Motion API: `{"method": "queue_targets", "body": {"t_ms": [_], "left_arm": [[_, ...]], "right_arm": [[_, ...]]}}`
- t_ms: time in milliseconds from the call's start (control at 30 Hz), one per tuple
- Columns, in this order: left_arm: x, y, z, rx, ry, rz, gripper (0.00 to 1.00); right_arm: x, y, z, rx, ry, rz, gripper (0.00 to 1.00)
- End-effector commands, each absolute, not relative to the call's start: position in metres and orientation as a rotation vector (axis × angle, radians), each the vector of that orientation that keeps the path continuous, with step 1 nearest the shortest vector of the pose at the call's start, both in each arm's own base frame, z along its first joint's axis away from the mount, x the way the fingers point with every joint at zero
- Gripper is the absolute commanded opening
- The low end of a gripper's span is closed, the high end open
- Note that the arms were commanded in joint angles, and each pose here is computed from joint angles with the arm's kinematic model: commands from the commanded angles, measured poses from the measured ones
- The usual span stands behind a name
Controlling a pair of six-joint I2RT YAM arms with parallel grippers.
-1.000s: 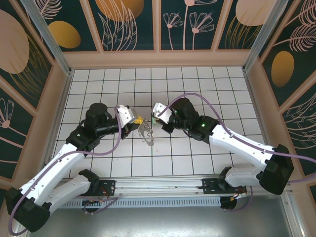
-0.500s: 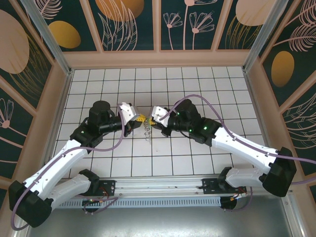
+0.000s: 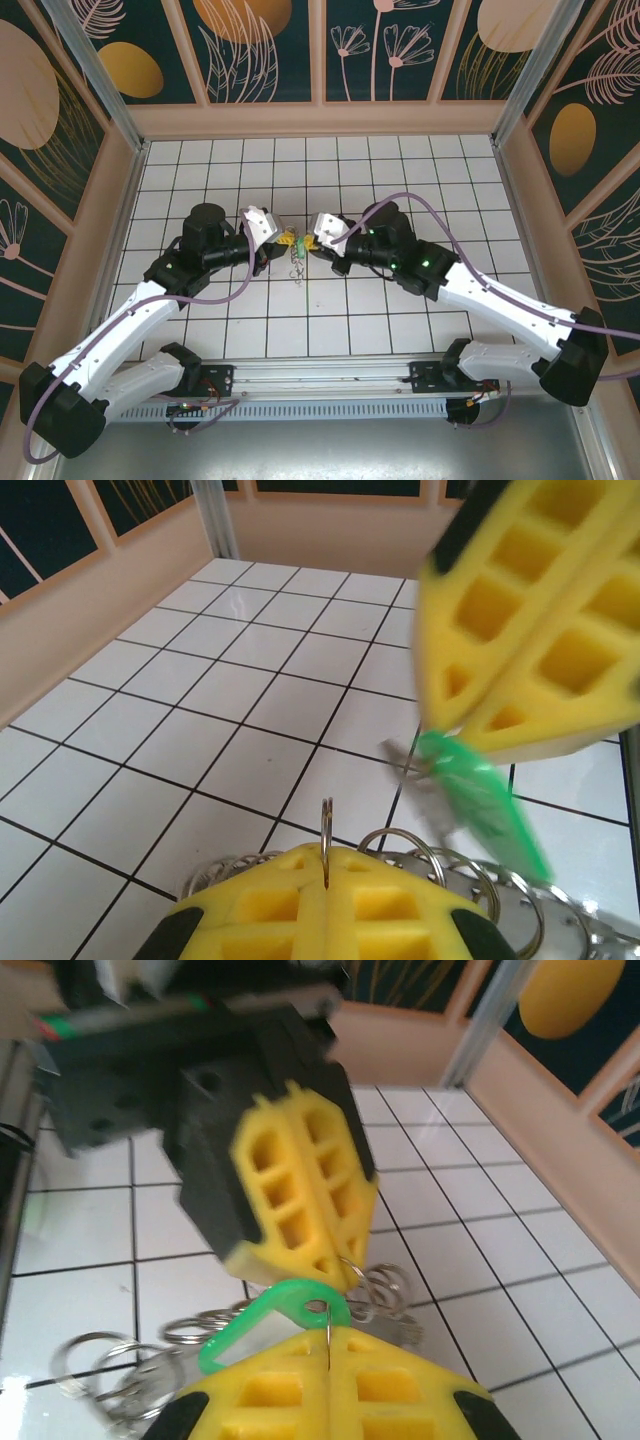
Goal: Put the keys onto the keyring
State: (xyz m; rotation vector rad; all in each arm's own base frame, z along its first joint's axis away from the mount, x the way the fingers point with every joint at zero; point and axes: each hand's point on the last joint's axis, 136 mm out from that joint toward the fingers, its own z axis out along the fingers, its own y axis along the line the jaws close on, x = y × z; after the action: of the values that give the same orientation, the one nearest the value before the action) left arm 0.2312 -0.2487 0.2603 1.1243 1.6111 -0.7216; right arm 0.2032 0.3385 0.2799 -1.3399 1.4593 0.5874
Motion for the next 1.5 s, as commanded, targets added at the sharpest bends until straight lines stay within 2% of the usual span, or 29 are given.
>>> {"method": "queue_targets", "body": {"t_ms": [0,300,867,1300,1467], "left_arm": [[0.226,-0.253,0.292,1.117,1.513,-0.725,0.0],[0.218,-0.257,0.29,1.149,1.504,-0.746,0.0],[0.231,-0.263,0.276,1.14,1.568,-0.728,0.0],[0.236,-0.263,0.277,1.117,1.575,-0.72,0.0],[0.234,-0.263,0.277,1.127,1.57,-0.727,0.0]], "right_arm": [[0.227,0.333,0.261,-1.324,1.605,0.451,0.0],[0.248,0.329,0.257,-1.269,1.678,0.347,0.0],[0.189,0.342,0.287,-1.366,1.423,0.652,0.0],[0.155,0.334,0.285,-1.435,1.37,0.787,0.0],[0.158,0.333,0.284,-1.437,1.39,0.77,0.0]]}}
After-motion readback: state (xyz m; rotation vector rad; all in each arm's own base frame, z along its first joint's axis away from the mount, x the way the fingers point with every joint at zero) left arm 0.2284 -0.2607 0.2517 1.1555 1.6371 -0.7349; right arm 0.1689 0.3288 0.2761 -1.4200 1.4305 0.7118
